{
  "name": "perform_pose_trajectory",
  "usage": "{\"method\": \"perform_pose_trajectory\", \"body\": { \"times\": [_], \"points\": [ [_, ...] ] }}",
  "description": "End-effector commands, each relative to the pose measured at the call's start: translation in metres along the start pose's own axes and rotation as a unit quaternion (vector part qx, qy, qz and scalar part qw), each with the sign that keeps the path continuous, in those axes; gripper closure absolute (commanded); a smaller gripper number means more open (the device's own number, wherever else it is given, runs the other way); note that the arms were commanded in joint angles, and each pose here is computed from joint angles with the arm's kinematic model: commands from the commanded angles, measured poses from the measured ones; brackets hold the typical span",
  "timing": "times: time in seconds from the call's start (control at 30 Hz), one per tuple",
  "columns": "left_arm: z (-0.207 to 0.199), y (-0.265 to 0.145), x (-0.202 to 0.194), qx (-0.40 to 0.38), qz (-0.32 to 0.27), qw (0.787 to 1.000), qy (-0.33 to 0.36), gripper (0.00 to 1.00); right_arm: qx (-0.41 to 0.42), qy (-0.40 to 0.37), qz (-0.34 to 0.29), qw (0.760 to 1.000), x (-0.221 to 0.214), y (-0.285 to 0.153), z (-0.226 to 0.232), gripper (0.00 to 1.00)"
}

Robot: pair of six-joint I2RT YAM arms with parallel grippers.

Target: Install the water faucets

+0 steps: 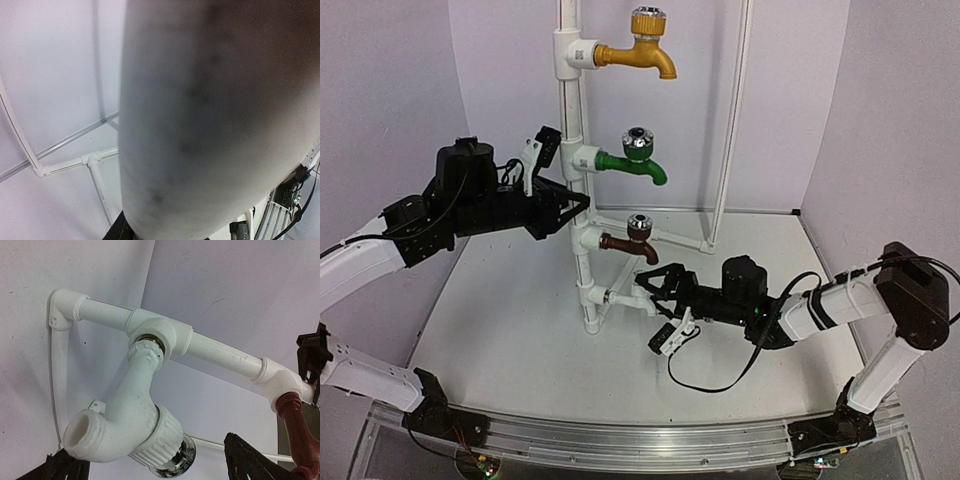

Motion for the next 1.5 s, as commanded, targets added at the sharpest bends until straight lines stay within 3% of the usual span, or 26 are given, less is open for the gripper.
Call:
{"method": "perform_pose_trajectory", "body": {
  "times": [0.0,0.23,0.5,1.0,1.47],
  "points": [
    [0.011,-0.020,-0.021,0.031,0.067,0.996,0.048,1.00,-0.039,-0.056,-0.018,0.997,0.007,0.014,-0.020,0.08],
    [0.015,-0.022,-0.027,0.041,0.070,0.996,0.033,1.00,-0.048,-0.072,-0.036,0.996,0.012,0.027,-0.022,0.12],
    [0.015,-0.019,-0.029,0.034,0.073,0.996,0.025,1.00,-0.059,-0.083,-0.042,0.994,0.015,0.033,-0.022,0.25],
    [0.018,-0.018,-0.028,0.036,0.074,0.996,0.018,1.00,-0.066,-0.084,-0.042,0.993,0.020,0.036,-0.013,0.35],
    [0.016,-0.019,-0.029,0.030,0.073,0.997,0.009,1.00,-0.073,-0.048,-0.035,0.996,0.021,0.042,-0.006,0.71]
  ]
}}
Point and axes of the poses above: each gripper's point midway between its finger pads, its own y axis out along the fingers, its own z axis along the line the jaws close on, x = y × z, the point moved 5 cm from there along -y, back along the fingers
